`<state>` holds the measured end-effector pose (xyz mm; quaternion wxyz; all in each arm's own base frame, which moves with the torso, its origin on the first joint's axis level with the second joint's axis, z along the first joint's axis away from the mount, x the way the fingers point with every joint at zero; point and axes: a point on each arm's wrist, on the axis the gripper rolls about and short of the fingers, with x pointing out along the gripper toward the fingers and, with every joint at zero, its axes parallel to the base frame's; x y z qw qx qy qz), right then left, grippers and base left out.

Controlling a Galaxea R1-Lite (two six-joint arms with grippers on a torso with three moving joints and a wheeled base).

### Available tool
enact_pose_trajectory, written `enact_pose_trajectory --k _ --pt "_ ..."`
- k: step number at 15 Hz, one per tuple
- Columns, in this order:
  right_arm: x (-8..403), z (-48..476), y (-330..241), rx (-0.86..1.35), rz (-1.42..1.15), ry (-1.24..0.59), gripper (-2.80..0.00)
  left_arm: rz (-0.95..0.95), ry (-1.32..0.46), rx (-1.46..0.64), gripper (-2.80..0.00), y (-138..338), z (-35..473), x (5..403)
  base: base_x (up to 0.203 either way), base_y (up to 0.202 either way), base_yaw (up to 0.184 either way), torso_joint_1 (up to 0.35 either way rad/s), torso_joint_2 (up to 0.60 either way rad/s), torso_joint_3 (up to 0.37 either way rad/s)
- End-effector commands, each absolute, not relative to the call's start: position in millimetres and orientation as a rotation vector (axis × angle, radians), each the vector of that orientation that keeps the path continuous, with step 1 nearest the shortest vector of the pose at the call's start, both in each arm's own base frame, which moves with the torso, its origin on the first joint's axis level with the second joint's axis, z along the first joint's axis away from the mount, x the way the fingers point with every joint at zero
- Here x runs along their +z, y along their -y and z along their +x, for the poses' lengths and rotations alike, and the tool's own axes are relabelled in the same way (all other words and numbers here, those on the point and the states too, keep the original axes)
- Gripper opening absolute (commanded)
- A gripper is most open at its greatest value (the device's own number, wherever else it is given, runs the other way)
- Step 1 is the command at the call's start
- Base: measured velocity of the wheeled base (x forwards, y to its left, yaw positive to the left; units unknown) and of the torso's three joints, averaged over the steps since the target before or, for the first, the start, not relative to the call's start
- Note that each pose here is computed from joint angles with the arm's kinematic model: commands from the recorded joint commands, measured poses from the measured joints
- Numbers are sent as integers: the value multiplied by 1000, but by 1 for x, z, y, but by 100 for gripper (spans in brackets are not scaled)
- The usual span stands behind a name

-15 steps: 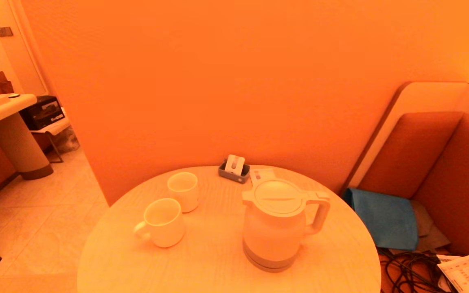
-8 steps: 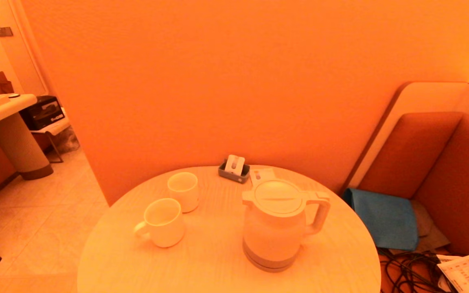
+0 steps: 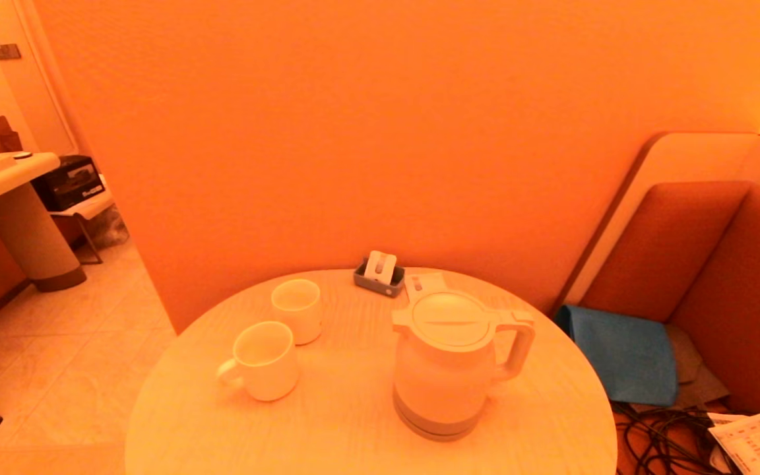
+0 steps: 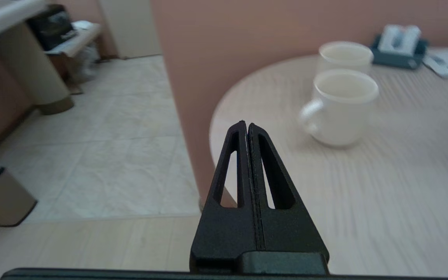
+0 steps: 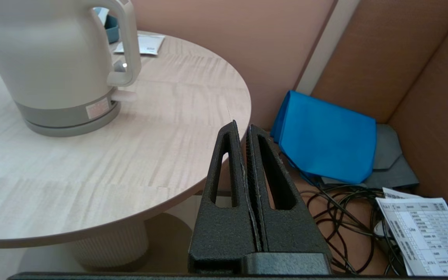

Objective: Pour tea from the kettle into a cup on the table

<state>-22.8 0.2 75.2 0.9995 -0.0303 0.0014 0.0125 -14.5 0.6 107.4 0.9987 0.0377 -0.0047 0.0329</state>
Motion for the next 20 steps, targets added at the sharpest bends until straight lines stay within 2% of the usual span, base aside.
enact_pose_trajectory --k 1,4,20 --pt "75 -23 0 25 -61 -2 -280 86 30 22 -280 0 -18 91 0 0 0 0 0 0" --pt "75 -23 0 26 -61 -2 -280 126 30 -24 -280 1 -23 78 0 0 0 0 0 0" --pt "75 -23 0 25 -61 -2 -280 53 50 -25 -280 1 -23 81 0 0 0 0 0 0"
